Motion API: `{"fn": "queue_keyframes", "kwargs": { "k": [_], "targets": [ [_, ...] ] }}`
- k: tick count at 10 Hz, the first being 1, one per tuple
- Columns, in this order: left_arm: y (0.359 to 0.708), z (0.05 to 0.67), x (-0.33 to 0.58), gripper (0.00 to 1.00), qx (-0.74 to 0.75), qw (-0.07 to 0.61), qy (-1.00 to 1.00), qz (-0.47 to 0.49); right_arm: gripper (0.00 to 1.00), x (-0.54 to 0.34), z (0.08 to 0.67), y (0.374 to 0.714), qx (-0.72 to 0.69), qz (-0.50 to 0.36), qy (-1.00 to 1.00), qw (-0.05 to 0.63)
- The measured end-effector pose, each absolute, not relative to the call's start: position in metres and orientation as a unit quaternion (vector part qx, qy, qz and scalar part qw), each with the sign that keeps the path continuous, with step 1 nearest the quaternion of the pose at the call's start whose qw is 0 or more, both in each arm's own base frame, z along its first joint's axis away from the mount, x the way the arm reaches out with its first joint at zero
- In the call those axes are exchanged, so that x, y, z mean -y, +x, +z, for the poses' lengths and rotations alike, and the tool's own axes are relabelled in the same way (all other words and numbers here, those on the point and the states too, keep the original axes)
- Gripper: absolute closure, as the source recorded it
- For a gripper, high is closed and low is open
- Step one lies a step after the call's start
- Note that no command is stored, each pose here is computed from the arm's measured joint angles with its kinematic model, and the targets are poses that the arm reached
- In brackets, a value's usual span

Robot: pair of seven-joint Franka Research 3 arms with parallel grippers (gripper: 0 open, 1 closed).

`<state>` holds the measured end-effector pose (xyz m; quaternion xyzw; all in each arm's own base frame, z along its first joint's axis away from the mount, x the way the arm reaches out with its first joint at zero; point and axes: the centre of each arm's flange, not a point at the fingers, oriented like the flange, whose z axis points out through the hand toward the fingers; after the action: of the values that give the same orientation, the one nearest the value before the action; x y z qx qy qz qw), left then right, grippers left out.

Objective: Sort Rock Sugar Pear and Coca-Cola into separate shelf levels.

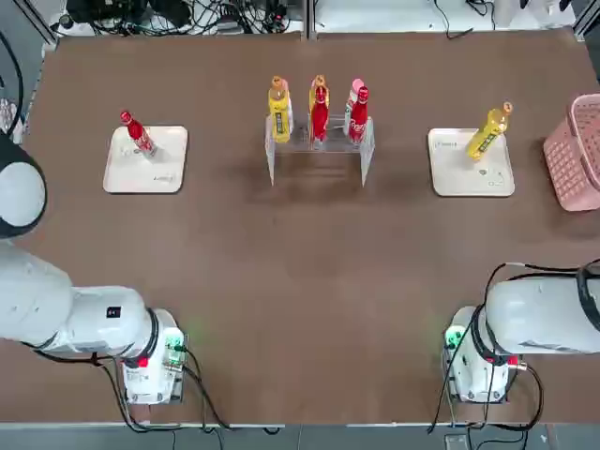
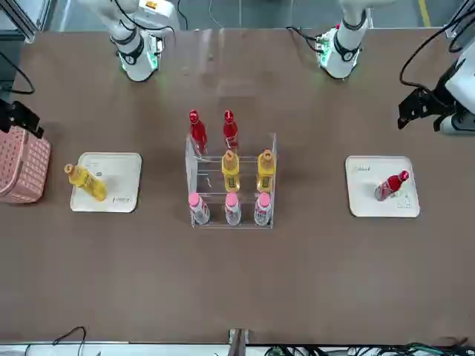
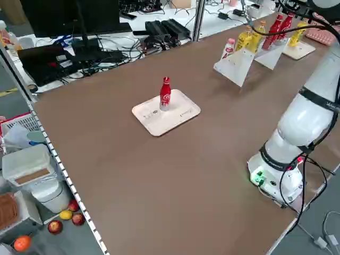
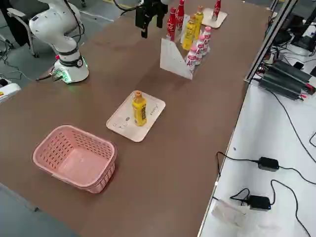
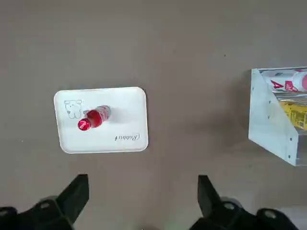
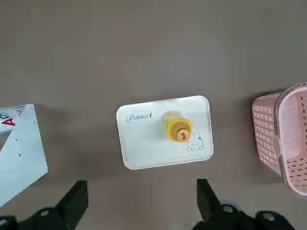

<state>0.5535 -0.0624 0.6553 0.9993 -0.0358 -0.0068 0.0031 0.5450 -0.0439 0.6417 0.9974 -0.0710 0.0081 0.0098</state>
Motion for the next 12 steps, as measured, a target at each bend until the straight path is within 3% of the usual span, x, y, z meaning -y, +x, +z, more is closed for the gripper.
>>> {"fn": "queue_keyframes", "kwargs": {
  "k": [5, 8, 10, 12],
  "targets": [
    [0.559, 0.648, 0.055, 0.00, 0.031, 0.004, 0.999, -0.013, 0.00, 0.045, 0.637, 0.545, 0.072, 0.006, 0.997, 0.007],
    [0.568, 0.635, 0.046, 0.00, 0.024, 0.005, 0.999, -0.020, 0.00, 0.070, 0.592, 0.551, 0.094, 0.004, 0.996, 0.007],
    [0.569, 0.634, 0.045, 0.00, 0.024, 0.005, 1.000, -0.018, 0.05, 0.088, 0.556, 0.548, 0.110, -0.008, 0.994, 0.007],
    [0.571, 0.632, 0.045, 0.00, 0.023, 0.005, 1.000, -0.019, 0.22, 0.099, 0.520, 0.539, 0.119, -0.040, 0.992, 0.005]
  ]
}}
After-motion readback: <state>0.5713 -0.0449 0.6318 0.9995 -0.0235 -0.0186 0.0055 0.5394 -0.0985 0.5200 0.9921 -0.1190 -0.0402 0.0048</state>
